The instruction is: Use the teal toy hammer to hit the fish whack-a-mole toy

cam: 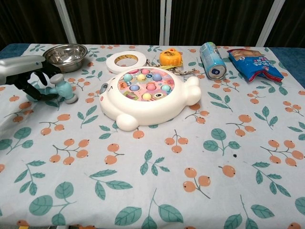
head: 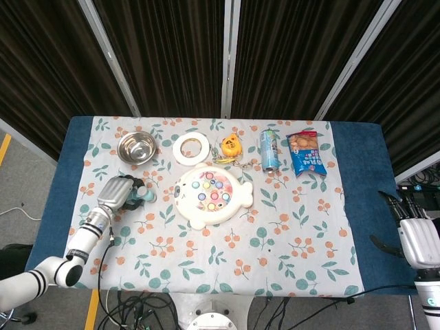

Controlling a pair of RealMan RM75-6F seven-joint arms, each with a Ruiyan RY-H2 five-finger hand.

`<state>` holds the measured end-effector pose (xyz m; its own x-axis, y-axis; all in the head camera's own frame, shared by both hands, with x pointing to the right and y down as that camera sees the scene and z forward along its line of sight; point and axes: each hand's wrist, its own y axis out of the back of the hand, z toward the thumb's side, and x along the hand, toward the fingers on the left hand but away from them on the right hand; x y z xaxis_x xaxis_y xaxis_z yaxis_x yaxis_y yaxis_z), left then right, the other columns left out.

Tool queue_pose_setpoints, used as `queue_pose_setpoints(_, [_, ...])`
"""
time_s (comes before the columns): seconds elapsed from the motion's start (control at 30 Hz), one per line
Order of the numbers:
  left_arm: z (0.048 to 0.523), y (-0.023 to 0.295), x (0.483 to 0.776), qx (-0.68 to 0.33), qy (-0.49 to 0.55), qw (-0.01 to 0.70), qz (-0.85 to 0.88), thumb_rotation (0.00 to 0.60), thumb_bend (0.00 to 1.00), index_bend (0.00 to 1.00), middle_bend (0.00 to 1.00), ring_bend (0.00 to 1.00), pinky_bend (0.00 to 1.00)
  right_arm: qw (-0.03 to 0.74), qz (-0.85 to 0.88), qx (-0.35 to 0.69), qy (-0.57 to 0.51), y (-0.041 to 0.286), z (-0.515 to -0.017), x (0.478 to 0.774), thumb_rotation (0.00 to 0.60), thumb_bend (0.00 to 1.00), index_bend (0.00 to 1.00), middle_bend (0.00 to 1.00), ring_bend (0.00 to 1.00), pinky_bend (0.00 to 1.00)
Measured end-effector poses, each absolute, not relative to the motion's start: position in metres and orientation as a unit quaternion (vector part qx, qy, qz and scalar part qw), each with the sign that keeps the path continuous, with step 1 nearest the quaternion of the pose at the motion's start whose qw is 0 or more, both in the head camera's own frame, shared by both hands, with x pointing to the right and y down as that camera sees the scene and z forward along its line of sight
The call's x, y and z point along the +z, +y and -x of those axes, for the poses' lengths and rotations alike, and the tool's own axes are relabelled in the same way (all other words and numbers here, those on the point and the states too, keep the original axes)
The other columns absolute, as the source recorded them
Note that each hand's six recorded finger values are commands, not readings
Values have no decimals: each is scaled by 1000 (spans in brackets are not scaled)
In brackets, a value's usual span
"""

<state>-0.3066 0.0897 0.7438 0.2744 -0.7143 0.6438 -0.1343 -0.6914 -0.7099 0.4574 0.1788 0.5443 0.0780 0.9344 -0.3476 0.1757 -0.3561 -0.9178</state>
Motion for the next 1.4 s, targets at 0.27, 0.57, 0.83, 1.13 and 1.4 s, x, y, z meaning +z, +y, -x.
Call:
queue_pose_setpoints(0.27, [308,90,745,-534,286,274,747,600,362,478,446,295,331,362,638,522,-436,180,-458,545,600,71,109,187,33,106])
queue_pose_setpoints(0.57, [308,89,743,-524,292,275,751,600,443,514,498,335,350,363,638,520,-437,181,-458,544,600,70,109,191,33,105])
queue_pose_setpoints(0.83, [311,84,735,-505,296,287,758,600,486,550,540,381,444,364,636,520,-439,182,-458,542,600,71,109,191,33,105])
queue_pose_setpoints(1.13, [305,72,713,-434,320,319,780,600,486,589,588,432,575,365,637,518,-439,183,-455,541,600,70,109,192,33,104])
queue_pose_setpoints(1.4, [285,60,702,-366,317,354,800,600,484,614,621,494,677,366,632,520,-442,185,-456,538,600,70,109,193,33,104])
